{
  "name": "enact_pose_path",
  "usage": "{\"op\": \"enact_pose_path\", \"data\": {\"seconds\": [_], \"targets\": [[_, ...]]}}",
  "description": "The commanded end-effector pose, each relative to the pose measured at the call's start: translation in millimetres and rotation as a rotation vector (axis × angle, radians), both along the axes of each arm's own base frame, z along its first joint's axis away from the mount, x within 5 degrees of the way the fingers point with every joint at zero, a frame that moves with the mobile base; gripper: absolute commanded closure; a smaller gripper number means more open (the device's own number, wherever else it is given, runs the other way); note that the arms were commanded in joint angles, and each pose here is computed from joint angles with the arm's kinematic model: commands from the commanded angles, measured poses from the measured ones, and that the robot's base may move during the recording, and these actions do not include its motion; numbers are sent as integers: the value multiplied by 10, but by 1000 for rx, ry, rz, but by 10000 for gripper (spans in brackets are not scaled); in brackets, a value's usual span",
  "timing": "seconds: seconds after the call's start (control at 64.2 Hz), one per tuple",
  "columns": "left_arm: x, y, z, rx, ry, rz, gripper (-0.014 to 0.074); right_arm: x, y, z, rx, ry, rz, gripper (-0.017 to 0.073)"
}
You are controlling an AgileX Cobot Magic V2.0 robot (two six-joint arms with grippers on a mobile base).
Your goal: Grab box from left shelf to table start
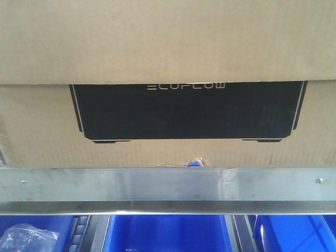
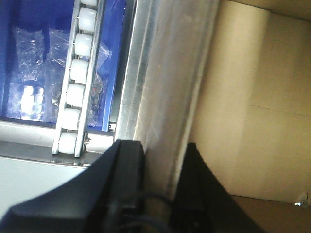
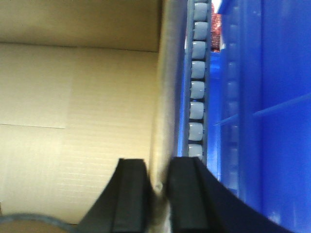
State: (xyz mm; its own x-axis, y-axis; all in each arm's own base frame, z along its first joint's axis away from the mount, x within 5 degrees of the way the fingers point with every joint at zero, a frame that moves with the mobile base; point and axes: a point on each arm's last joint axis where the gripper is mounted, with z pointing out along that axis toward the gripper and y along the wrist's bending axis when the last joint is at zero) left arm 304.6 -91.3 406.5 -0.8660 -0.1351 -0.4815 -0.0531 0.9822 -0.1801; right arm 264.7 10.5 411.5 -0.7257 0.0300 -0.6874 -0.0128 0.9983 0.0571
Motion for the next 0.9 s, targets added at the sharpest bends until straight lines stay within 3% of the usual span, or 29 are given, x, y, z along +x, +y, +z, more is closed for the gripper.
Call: {"op": "enact_pose_path", "data": {"seconds": [0.0,0.499,0.888], "targets": [[-170,30,289,-70,-87,31,696,1,78,43,100,-14,8,507],[-238,97,374,-33,-130,45,696,-114,72,191,103,-96,8,504],[-495,194,603,-40,-212,51,696,-400,63,403,112,-181,8,504]]}}
